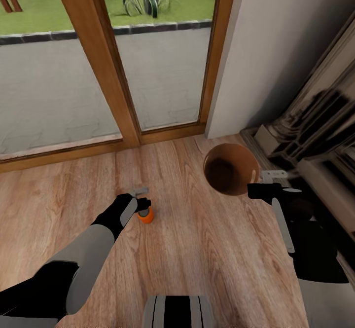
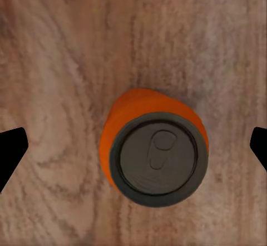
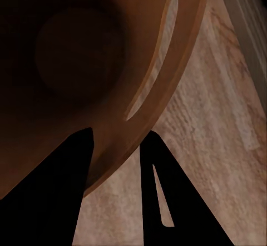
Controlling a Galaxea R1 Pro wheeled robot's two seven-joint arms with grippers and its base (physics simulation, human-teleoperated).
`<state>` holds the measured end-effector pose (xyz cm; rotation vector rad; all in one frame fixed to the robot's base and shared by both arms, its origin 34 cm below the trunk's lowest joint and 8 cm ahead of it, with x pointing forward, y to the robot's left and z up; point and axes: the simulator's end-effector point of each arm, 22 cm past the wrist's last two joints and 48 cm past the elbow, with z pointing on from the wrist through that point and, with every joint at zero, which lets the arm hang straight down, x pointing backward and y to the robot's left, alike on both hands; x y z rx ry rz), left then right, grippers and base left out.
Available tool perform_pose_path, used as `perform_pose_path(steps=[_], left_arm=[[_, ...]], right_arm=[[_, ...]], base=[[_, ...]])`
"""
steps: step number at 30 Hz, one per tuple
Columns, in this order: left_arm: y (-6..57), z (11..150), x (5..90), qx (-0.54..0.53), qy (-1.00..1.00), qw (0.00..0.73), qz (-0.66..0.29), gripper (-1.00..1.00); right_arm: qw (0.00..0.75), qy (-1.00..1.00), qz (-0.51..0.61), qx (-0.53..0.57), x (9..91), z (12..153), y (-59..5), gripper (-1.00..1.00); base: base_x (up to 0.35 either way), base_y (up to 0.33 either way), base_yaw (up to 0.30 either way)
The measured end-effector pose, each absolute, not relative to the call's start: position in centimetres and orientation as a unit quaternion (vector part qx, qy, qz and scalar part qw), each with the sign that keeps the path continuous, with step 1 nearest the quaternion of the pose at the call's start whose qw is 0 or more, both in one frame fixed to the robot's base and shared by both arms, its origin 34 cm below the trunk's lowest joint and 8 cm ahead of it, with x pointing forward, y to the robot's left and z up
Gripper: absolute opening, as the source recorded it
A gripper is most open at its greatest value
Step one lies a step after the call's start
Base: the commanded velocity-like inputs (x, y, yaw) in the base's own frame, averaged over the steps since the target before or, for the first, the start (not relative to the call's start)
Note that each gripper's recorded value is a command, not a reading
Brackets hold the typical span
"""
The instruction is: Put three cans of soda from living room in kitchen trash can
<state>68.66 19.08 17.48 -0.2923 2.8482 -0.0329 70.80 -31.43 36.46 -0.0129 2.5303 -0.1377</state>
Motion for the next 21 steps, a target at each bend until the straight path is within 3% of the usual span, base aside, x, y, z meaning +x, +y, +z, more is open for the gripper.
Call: perform_pose_path(steps=[21], left_arm=[[19.1, 17.2, 68.6, -0.101, 0.985, 0.138, -0.012, 1.0]], right_arm=[[0.343, 0.937, -0.057, -0.013, 76.3, 41.5, -31.3, -1.0]], base=[[0.0, 0.0, 0.0]])
